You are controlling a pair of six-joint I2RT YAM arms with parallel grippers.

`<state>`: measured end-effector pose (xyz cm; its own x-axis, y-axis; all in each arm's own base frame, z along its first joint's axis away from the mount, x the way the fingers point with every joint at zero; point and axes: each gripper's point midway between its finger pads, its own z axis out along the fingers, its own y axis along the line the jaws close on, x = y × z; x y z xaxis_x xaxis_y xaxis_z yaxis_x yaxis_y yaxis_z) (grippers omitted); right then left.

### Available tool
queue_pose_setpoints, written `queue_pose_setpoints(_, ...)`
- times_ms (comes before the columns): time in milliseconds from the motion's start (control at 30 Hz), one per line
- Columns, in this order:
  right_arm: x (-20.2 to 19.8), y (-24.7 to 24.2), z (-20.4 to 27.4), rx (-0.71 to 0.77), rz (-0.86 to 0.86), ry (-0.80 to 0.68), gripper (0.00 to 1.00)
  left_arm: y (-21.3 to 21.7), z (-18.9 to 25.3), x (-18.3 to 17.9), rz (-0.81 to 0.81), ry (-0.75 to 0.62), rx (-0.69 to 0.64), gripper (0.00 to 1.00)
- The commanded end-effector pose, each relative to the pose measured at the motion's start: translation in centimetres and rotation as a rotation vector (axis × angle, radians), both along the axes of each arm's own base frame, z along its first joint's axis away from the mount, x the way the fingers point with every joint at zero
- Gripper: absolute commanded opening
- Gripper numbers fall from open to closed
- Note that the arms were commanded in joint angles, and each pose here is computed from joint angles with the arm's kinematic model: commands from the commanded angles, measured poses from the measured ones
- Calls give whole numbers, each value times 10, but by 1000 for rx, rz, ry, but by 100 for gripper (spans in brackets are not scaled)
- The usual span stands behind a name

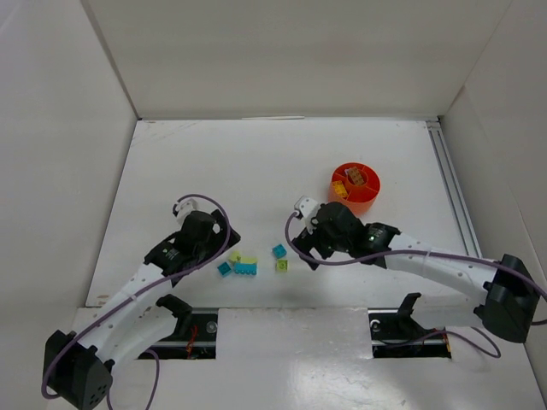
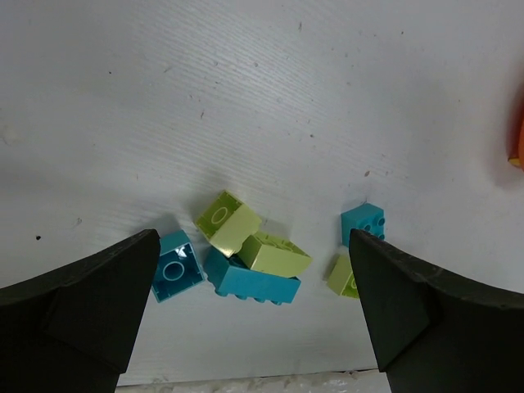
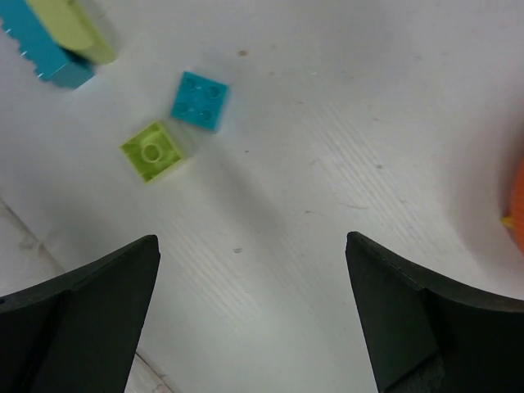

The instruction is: Sort the legos into containers by color

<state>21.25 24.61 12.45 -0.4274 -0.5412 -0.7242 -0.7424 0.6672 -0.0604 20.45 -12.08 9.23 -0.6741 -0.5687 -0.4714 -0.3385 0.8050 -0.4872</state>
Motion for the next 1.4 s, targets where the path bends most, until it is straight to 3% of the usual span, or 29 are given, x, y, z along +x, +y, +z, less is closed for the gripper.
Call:
queue_pose_setpoints(0, -13, 39, 3, 94, 163, -11, 100, -4, -8, -6, 7, 21, -12, 100)
queue_pose_setpoints(167, -27, 66, -17, 180, 59, 104, 100, -6, -20, -9, 15, 43, -5, 100)
queue_pose_setpoints(400, -22, 78, -38, 260, -346, 176, 100, -6, -15, -8, 22, 28, -22, 100)
queue_pose_setpoints(533, -17, 86, -48, 270, -432, 196, 95, -5, -13, -9, 22, 20, -27, 100)
queue_pose_setpoints(700, -11, 94, -70, 193, -460, 192, 94, -3, -16, -10, 35, 25, -22, 100)
queue_pose_setpoints(833, -10, 106, -84, 163, -451, 217, 85, -3, -16, -10, 35, 25, -22, 100)
queue_pose_setpoints(900, -10, 105, -89, 151, -452, 219, 71, -2, -16, -9, 34, 20, -10, 100)
queue_pose_setpoints(1033, -16, 94, -96, 103, -477, 241, 52, 1, -11, -9, 40, 7, -11, 100)
queue_pose_setpoints(1167, -29, 79, -107, 38, -496, 277, 61, 0, -9, -9, 40, -1, -16, 100)
queue_pose_setpoints(1367, -40, 63, -109, -12, -502, 290, 61, 0, -8, -8, 33, -2, -10, 100)
